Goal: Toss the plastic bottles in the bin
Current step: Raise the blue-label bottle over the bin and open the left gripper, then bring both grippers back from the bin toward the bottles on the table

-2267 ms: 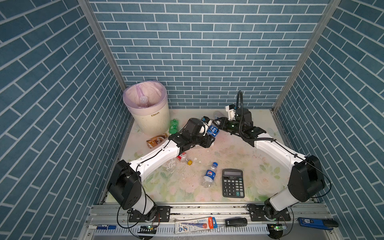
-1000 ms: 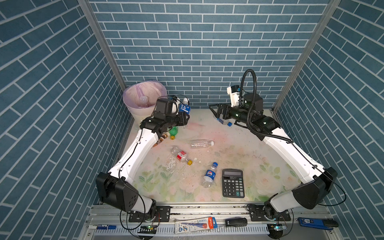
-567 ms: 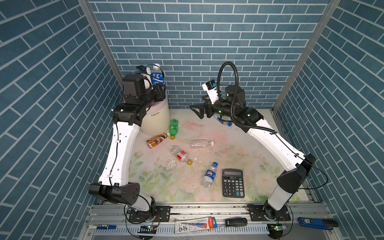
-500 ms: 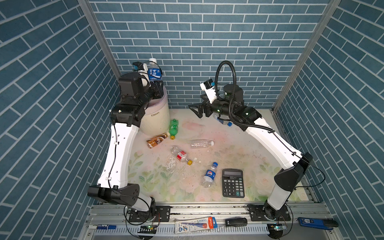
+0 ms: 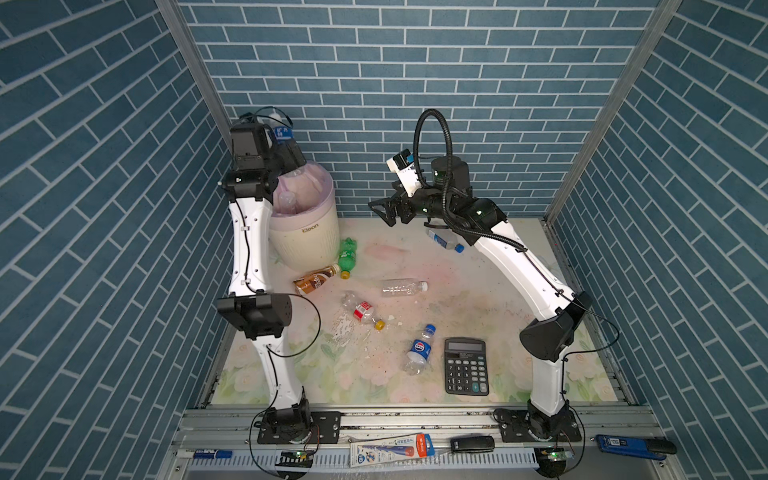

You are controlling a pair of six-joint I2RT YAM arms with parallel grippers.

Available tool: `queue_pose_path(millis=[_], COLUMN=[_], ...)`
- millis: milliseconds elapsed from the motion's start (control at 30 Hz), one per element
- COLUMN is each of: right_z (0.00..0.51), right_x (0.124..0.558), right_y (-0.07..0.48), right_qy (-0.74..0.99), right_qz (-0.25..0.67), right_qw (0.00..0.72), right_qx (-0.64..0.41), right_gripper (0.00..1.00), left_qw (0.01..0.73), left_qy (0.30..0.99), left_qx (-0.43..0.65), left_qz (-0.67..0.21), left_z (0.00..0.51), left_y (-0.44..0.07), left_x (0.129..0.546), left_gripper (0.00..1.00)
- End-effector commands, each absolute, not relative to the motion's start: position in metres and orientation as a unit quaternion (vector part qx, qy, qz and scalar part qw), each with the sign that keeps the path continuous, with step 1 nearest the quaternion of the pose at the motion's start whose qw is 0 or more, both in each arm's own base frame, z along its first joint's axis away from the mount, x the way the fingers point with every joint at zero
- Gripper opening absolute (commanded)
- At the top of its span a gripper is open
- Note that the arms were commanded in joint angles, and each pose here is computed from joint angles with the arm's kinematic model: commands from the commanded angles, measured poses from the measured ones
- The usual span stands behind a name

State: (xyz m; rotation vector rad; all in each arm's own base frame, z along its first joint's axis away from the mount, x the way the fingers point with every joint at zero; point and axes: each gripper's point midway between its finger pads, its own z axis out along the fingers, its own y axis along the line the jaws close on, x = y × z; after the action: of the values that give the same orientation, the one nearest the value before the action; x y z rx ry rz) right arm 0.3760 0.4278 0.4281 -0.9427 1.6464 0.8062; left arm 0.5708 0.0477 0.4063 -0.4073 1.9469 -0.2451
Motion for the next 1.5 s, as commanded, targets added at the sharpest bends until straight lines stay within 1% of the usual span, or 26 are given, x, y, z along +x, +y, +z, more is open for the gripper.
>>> queue_pose_path(millis=[0, 133, 267, 433, 633, 800, 967, 1267, 1467], right_z=[0.438, 0.435, 0.433, 0.424, 0.397, 0.367, 0.333, 0.255, 0.218], right_x=[0.378, 0.381, 0.382, 0.392, 0.410, 0.414, 0.404, 0.367, 0.346], right_y=[0.426, 0.424, 0.421, 0.408, 0.377, 0.347, 0.321, 0.281, 0.259], right_qy=[0.677, 0.686, 0.698, 0.730, 0.788, 0.822, 0.850, 0.892, 0.902], right_qz=[0.333, 0.337, 0.342, 0.332, 0.303, 0.283, 0.253, 0.219, 0.208], right_qw=[0.524, 0.518, 0.509, 0.495, 0.468, 0.450, 0.433, 0.377, 0.361], right_qx=[-0.395, -0.384, -0.370, -0.333, -0.259, -0.203, -0.161, -0.121, -0.112], right_gripper=[0.99, 0.99, 0.99, 0.99, 0.99, 0.99, 0.99, 0.99, 0.99], left_qw=[0.519, 0.543, 0.547, 0.537, 0.528, 0.518, 0.496, 0.436, 0.376], left_qy=[0.825, 0.810, 0.807, 0.814, 0.820, 0.823, 0.831, 0.857, 0.882], left_qx=[-0.165, -0.157, -0.146, -0.116, -0.072, -0.043, -0.017, 0.013, 0.064], left_qz=[-0.151, -0.157, -0.169, -0.188, -0.208, -0.230, -0.252, -0.274, -0.276], left_z=[0.423, 0.439, 0.444, 0.445, 0.433, 0.410, 0.385, 0.318, 0.270], left_y=[0.025, 0.020, 0.007, -0.025, -0.075, -0.120, -0.156, -0.196, -0.229], left_x=[0.539, 0.523, 0.509, 0.492, 0.466, 0.442, 0.417, 0.369, 0.333], left_gripper=[0.99, 0.99, 0.99, 0.99, 0.99, 0.99, 0.99, 0.99, 0.99])
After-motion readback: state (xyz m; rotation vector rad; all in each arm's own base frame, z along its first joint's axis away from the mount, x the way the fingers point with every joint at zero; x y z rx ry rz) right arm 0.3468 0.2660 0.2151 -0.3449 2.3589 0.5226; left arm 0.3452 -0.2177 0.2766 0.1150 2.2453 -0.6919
